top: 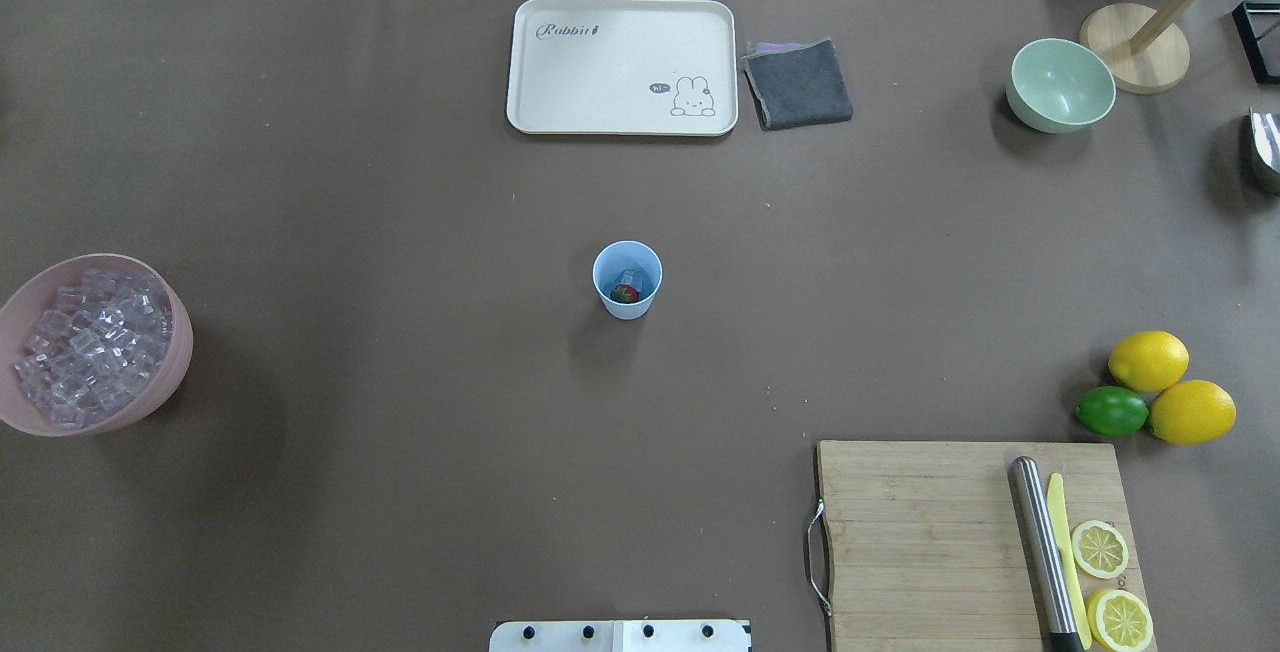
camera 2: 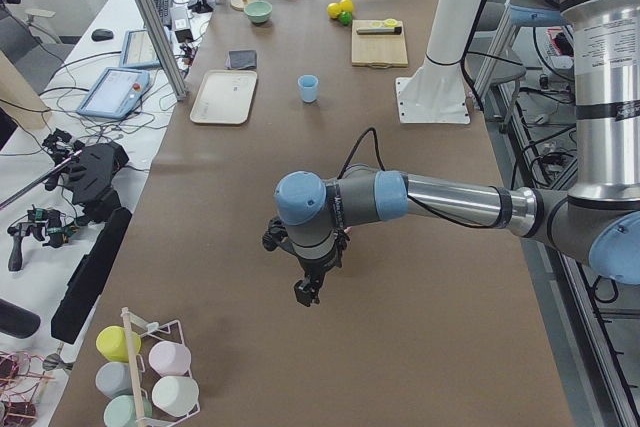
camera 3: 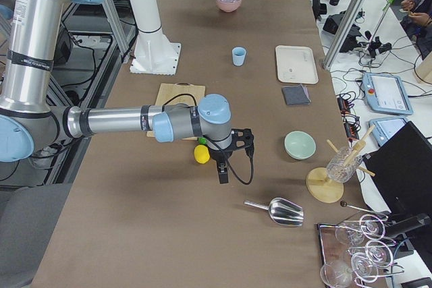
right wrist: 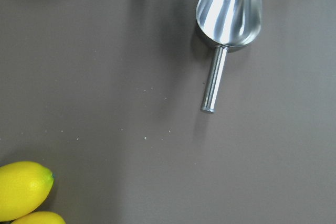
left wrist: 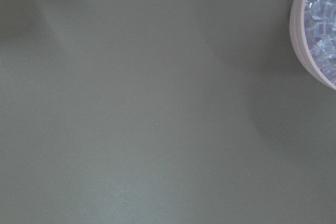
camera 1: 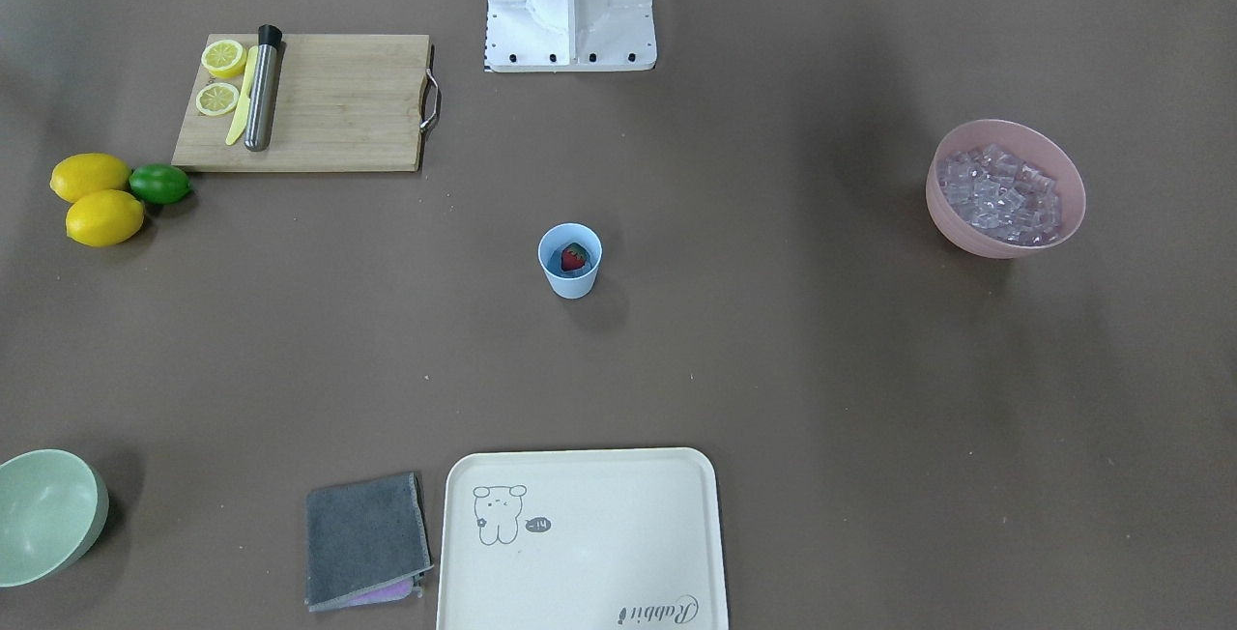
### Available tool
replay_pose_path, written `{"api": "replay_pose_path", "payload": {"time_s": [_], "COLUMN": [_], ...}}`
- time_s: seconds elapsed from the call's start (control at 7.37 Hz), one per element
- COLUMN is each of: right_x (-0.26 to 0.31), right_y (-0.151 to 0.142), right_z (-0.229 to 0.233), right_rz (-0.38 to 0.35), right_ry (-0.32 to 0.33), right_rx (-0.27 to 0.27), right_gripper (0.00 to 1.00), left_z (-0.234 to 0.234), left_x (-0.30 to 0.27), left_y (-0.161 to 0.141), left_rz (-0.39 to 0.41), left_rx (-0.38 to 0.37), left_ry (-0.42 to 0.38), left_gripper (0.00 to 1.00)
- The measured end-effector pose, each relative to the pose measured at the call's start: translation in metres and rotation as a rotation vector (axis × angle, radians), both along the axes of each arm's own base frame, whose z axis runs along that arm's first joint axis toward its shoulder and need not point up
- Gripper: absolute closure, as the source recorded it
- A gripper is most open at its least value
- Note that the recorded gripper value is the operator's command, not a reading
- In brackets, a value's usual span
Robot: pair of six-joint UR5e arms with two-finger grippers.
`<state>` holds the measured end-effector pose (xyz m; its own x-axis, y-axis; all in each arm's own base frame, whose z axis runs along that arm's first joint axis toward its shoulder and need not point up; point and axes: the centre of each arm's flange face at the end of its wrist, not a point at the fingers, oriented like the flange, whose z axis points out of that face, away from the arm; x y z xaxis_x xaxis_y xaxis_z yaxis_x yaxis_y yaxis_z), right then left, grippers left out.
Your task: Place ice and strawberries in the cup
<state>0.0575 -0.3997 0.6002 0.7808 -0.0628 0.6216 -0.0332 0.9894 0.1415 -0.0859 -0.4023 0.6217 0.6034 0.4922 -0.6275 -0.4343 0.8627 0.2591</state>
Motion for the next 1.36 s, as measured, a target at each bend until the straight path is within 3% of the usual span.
{"api": "replay_pose_path", "payload": {"time_s": [0.27,0.41,0.81,1.36], "right_x": [0.034,0.040,0.043,0.042], "right_y": [0.003,0.007,0.015,0.016], "right_z": [-0.001,0.002,0.010,0.019], "right_rz": [0.080,0.080,0.017,0.009], "right_ry": [-0.008,-0.006,0.014,0.001], "right_rx": [-0.081,-0.101,-0.062,-0.073], "right_gripper": [0.00,0.00,0.00,0.00], "left_z": [0.001,0.001,0.001,0.002], "left_x": [0.000,-0.001,-0.001,-0.001], "left_y": [0.001,0.001,0.001,0.002], "left_rz": [-0.001,-0.001,-0.002,-0.002], "left_rx": [-0.001,0.000,0.001,-0.001], "left_ry": [0.001,0.001,0.002,0.002], "left_gripper": [0.01,0.01,0.01,0.01]}}
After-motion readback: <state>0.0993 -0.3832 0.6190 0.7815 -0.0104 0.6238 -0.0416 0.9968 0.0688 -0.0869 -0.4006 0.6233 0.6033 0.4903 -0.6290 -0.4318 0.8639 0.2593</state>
